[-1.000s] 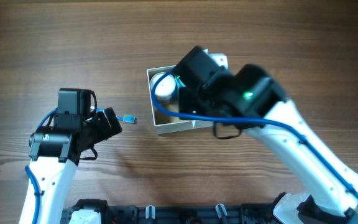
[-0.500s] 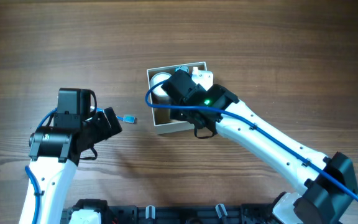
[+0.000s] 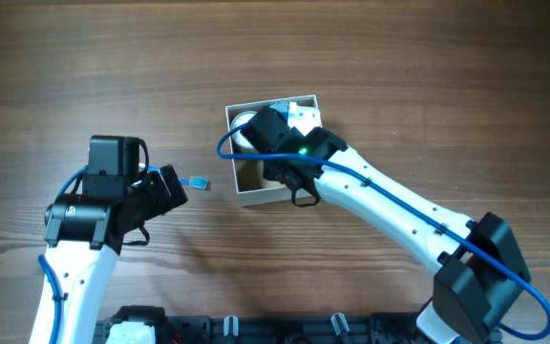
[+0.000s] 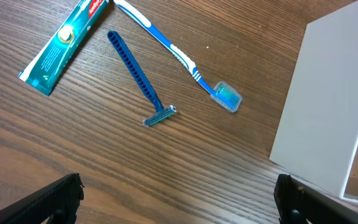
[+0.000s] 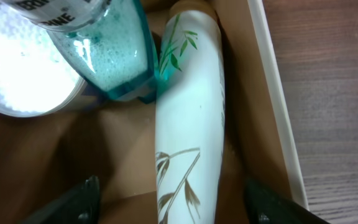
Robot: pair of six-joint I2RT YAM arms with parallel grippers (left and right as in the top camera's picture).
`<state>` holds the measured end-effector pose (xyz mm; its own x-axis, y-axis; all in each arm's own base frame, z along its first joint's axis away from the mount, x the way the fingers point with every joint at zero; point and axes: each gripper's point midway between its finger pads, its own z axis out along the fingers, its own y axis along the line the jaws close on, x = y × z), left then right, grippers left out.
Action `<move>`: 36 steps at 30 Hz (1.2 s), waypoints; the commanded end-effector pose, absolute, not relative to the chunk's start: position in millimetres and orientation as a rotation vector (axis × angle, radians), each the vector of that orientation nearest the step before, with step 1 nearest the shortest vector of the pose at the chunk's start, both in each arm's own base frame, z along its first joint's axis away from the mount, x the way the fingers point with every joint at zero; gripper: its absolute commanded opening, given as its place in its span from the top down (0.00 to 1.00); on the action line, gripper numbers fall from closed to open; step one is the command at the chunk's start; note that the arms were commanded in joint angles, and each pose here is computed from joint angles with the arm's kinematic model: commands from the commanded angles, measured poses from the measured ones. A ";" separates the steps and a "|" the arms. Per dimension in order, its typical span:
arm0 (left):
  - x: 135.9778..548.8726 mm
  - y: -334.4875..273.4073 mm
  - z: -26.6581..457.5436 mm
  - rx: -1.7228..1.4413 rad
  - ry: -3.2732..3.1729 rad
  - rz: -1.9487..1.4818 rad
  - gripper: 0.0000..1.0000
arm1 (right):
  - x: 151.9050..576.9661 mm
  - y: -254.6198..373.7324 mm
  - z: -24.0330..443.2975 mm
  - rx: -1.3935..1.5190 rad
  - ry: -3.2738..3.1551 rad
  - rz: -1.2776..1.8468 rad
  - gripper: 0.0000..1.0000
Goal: Pack container
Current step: 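Push the tube down into the box with the right gripper and release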
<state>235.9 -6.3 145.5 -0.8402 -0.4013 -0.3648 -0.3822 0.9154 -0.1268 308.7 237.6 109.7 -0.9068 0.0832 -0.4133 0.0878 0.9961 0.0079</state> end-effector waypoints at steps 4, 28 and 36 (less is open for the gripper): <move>239.4 -3.1 152.0 -0.601 2.660 -0.061 0.00 | 311.1 231.0 102.0 0.128 2.709 -0.067 0.65; 238.6 -3.1 151.7 -0.601 2.664 -0.059 0.00 | 343.1 192.5 193.8 -0.018 2.716 -0.031 0.96; 238.6 -3.1 151.7 -0.602 2.664 -0.060 0.00 | 330.2 202.5 235.2 -0.240 2.743 0.091 0.96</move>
<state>235.0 -6.2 145.1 -0.8417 -0.4012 -0.3614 -0.3827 0.9154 -0.1250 335.9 195.5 217.3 -0.9258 -0.0938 -0.3662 -0.0966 0.9953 -0.0107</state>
